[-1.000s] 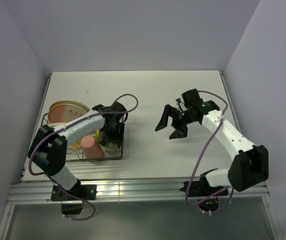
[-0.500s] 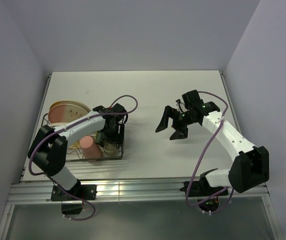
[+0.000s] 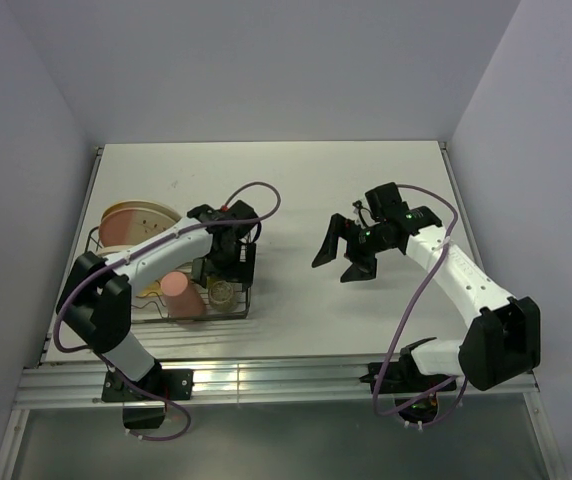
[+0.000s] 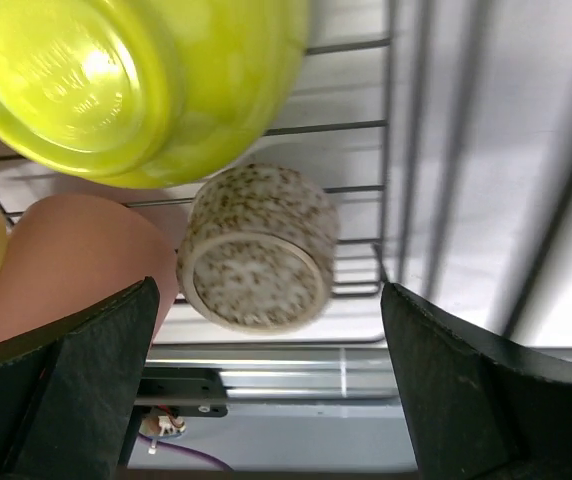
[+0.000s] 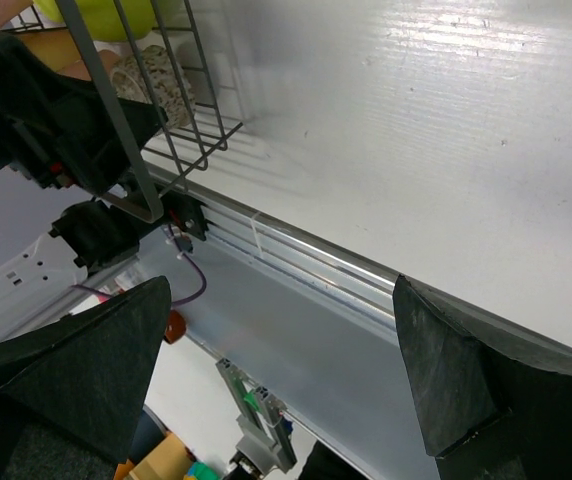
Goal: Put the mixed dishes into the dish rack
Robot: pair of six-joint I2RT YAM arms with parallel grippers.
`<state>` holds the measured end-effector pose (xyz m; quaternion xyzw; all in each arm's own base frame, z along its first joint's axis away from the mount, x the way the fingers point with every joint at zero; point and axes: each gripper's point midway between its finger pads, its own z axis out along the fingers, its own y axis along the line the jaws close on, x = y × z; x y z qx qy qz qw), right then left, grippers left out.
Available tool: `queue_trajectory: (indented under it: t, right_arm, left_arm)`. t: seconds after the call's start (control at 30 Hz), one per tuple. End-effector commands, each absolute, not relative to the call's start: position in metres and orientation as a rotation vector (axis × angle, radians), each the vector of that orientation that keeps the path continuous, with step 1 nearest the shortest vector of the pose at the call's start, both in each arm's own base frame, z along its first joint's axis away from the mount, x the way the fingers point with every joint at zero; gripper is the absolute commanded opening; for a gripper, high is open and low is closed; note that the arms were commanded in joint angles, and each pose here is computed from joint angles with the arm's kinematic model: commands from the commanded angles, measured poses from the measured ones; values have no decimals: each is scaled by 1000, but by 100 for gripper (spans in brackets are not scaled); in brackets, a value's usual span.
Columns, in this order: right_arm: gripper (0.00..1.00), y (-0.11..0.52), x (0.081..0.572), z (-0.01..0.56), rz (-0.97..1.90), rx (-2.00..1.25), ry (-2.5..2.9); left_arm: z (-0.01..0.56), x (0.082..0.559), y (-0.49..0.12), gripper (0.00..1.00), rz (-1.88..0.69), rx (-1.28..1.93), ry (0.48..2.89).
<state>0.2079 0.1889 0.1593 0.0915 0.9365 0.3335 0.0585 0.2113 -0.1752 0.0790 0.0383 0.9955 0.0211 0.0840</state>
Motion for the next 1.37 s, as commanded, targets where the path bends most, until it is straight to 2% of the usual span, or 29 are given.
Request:
queue_trajectory:
  t: [0.0,0.27,0.5,0.63,0.8,0.87,0.93,0.97,1.0,1.07,1.1,1.17,1.33]
  right_arm:
    - [100,187,209,166,1018,242,2788]
    - [100,187,209,168,1029,212,2774]
    - [100,182,205,152,985,186,2800]
    - [100,182,208,156,969,127,2755]
    - [100,164,220,178,773,61,2627]
    - [100,161,223,197,749,27,2534]
    - [100,158,225,211,738,19,2461]
    - [100,155,221,223,743,14,2405]
    - [100,155,222,231,751,10,2360]
    - [100,153,214,244,781,9,2287]
    - [100,153,212,247,797,10,2261]
    - [100,153,201,259,839,-9,2186]
    - [100,145,181,261,866,34,2127]
  left_arm:
    - [111,224,-197,99,-35,144,2886]
    - [152,237,-204,99,-43,119,2798]
    - [225,241,-208,99,-128,51,2668]
    - [307,243,-227,99,-382,30,2462]
    - [414,233,-250,99,-879,35,2009]
    - [451,212,-246,99,-1064,51,1829]
    - [464,210,-255,99,-1199,34,1680]
    - [477,194,-249,99,-1277,45,1604]
    - [461,194,-253,99,-1324,13,1614]
    - [488,178,-244,99,-1457,-13,1465]
    - [476,178,-246,99,-1476,-28,1474]
    - [493,165,-237,99,-1559,-41,1374]
    - [490,147,-217,99,-1744,-182,1279]
